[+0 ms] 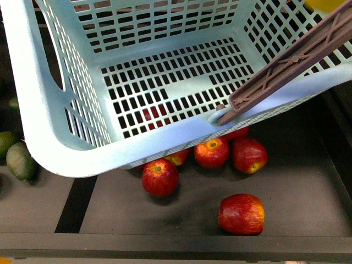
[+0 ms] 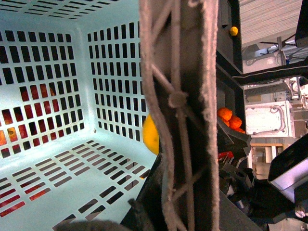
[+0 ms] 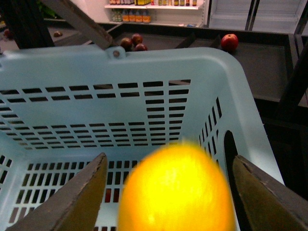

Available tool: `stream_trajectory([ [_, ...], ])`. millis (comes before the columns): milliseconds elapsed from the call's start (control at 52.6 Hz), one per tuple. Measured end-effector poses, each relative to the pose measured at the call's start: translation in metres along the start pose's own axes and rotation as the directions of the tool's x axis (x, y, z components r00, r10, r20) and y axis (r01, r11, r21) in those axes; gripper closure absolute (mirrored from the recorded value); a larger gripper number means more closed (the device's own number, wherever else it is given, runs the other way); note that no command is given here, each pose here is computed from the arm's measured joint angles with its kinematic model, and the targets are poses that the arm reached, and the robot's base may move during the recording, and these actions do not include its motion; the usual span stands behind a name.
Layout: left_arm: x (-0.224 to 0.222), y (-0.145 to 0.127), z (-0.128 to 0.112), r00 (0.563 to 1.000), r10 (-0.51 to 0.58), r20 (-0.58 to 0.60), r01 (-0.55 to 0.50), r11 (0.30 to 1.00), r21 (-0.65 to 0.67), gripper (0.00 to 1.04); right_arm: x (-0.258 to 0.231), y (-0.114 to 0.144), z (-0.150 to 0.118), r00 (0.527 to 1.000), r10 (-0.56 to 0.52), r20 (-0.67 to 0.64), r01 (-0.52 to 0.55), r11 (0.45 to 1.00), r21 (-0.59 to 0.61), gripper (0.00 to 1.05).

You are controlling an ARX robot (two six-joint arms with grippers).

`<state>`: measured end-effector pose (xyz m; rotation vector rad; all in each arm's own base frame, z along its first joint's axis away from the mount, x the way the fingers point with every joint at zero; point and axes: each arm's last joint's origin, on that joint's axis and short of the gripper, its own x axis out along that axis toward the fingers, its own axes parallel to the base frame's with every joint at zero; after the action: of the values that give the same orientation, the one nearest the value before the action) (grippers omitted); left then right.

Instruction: Pick lemon and mango into basket

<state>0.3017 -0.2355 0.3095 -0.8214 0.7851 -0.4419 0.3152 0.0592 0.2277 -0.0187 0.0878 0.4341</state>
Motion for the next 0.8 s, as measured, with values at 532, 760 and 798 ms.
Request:
stream_trajectory([
  [532, 0.000, 0.001, -0.001, 1.000, 0.003, -0.005, -0.003, 1.000, 0.001, 0.99, -0.090, -0.019, -0.023, 0.911, -0.407, 0.071, 0.404, 0.913, 0.051, 0.56],
  [760, 0.000, 0.001, -0.001, 1.000, 0.003, -0.004, -0.003, 1.000, 0.002, 0.99, -0.121, -0.007, -0.043, 0.904, -0.421, 0.069, 0.419, 0.907, 0.044, 0.98],
  [798, 0.000, 0.001, -0.001, 1.000, 0.004, -0.004, -0.004, 1.000, 0.001, 0.99, -0.126, -0.005, -0.046, 0.904, -0.421, 0.069, 0.419, 0.907, 0.040, 1.03],
])
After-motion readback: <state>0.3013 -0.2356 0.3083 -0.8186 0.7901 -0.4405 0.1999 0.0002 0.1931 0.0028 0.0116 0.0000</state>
